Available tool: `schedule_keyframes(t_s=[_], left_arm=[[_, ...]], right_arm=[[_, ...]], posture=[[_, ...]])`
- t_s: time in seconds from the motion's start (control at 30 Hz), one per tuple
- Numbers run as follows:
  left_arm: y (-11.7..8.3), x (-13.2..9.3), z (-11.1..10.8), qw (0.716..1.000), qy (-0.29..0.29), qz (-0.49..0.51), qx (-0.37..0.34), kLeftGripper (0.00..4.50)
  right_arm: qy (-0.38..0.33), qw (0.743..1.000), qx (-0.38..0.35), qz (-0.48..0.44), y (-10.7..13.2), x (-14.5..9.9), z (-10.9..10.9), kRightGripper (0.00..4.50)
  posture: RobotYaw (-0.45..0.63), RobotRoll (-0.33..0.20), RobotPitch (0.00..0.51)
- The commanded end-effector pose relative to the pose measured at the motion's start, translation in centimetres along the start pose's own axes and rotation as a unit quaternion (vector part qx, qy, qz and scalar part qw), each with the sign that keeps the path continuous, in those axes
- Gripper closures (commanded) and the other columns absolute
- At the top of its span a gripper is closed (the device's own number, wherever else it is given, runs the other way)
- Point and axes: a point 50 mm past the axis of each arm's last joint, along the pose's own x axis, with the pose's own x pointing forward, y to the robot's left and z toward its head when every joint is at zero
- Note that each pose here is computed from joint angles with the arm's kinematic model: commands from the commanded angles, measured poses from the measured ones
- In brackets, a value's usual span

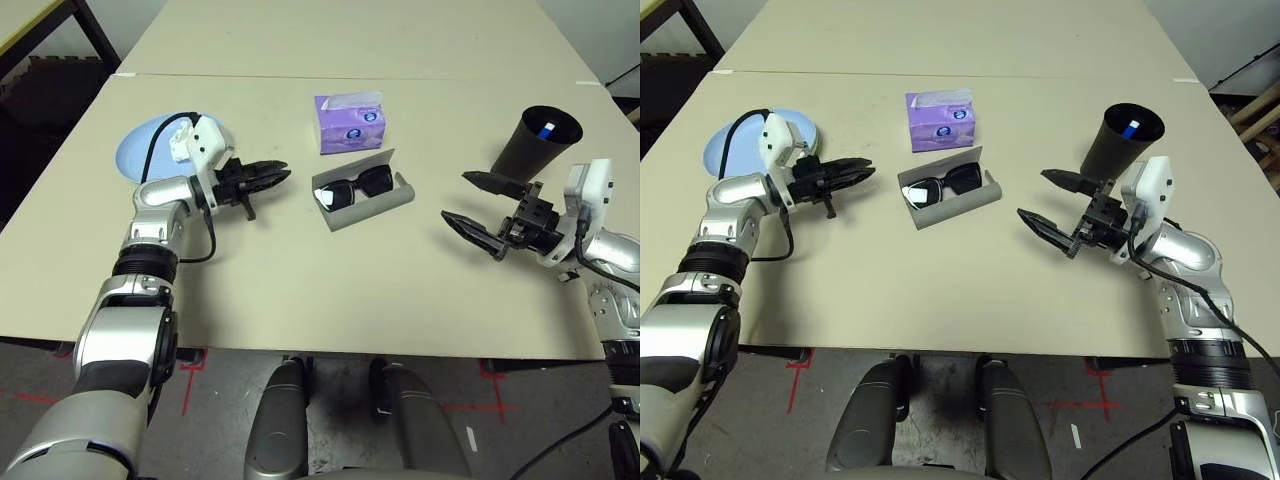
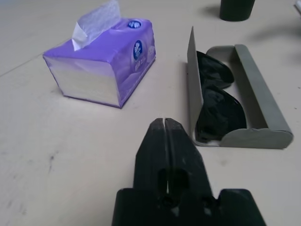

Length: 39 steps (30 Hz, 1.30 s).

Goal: Organize and tidy the items on the table.

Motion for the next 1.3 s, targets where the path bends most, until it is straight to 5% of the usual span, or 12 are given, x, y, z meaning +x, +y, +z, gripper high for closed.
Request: schedule_keyframes(t_s=[0.03, 0.6, 1.3], left_arm=[[-0.1, 0.6, 0.0, 1.0, 0.01, -0.006, 0.006, 4.46], [-0.7, 3.1, 0.6, 0.999, 0.01, -0.043, 0.005, 4.46], [-2.6, 2.6, -0.6, 0.994, -0.009, -0.112, -0.018, 4.46]], right_arm=[[-0.004, 1.0, 0.003, 0.001, 0.1, 0.0, 0.3, 0.0], [0.002, 1.0, 0.003, -0.004, 0.5, -0.6, 0.2, 0.0], [0.001, 1.0, 0.002, 0.001, 0.4, -0.4, -0.1, 0.0]], posture=[[0.09, 0.0, 0.213], [0.06, 0.0, 0.214], [0.07, 0.0, 0.211]])
